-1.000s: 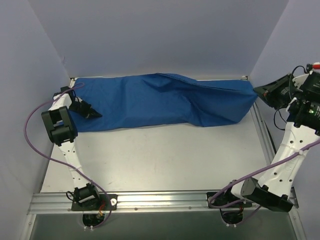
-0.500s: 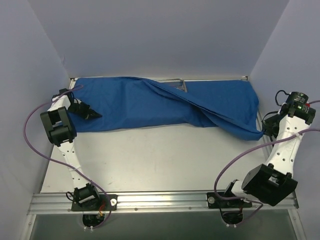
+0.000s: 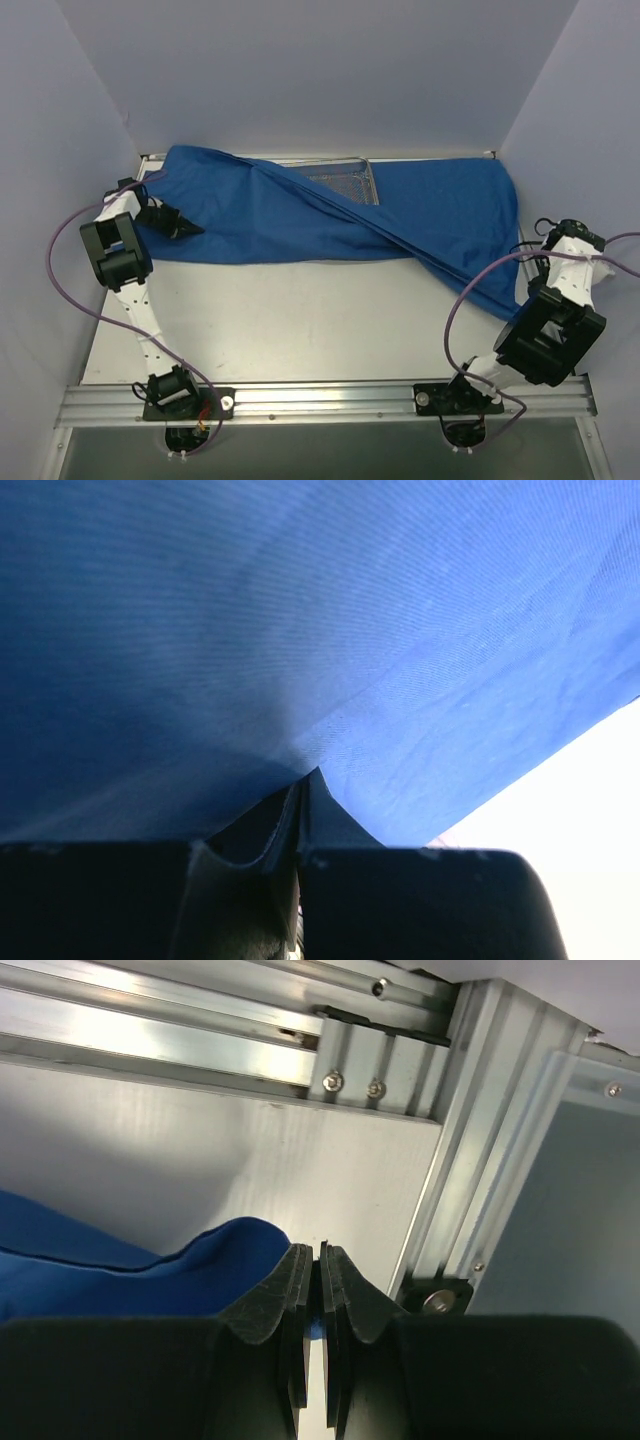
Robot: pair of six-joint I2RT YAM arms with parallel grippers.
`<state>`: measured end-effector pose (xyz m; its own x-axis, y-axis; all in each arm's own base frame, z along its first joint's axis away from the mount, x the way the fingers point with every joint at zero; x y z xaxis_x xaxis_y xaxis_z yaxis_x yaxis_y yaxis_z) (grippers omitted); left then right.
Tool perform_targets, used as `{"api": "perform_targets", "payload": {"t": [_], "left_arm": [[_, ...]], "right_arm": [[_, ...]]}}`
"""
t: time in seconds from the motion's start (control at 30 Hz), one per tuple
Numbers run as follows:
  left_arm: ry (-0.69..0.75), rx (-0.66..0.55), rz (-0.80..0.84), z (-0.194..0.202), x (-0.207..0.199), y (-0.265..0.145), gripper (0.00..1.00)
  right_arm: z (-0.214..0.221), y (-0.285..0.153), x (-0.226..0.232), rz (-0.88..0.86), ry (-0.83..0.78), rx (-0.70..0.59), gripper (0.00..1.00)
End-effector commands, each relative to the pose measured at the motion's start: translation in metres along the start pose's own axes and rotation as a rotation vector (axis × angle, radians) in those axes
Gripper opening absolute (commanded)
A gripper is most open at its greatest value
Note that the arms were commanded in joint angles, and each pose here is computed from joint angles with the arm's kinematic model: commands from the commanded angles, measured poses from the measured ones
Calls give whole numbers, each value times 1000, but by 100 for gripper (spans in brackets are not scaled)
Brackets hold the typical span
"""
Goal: Open and lay out the surgical kit
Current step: Open the surgical kit at the center of the board.
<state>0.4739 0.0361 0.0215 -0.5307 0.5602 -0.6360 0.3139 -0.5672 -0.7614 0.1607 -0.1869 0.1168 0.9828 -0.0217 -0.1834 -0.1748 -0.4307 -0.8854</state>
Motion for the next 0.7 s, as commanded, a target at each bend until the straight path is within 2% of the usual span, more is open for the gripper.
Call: {"api": "perform_targets", "payload": {"t": [0.0,0.03,0.1,0.13,0.17,0.27,0.33,0.37,0.47,0.57,0.6,0.67], "left_arm": [[-5,-37,-224,-9,71,28,3],[-3,-41,-222,-8,70,27,4],[-1,-47,-225,-8,69,24,6],[-4,-51,-227,-6,67,20,11],[-3,-59,-227,-5,65,16,13],[-5,-93,-229,-5,60,4,24],[0,-114,-235,-5,56,-6,29],[0,-118,-236,-4,55,-9,34],[5,-137,-239,-2,48,-20,42],[19,-158,-218,0,38,-27,45],[21,-159,-216,1,36,-29,47],[44,-168,-207,5,25,-35,48]], "right_arm": [[-12,13,-27,123,-27,-89,0],[-8,19,-26,140,-43,-69,0],[-2,20,-21,126,-67,-31,16],[-2,13,-13,82,-89,-17,24],[-1,7,-10,70,-107,-24,39],[4,-29,14,-58,-190,-58,58],[18,-65,46,-241,-261,-59,64],[15,-93,66,-343,-255,-86,72],[47,-163,129,-634,-366,-51,81],[110,-208,187,-814,-512,16,88],[126,-235,201,-897,-509,65,90],[166,-254,224,-951,-517,115,97]]}}
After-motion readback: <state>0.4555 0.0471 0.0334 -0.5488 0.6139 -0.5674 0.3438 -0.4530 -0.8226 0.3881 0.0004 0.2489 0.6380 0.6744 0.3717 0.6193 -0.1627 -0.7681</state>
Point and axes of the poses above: each gripper's point midway between its finger pads, its own y axis out along the fingers, its own x axis along the line the jaws close on, z = x × y, the point moved 1 cm from there along -y, back along the fingers, and after that the axes turned 14 degrees about y, right-handed, at the moved point
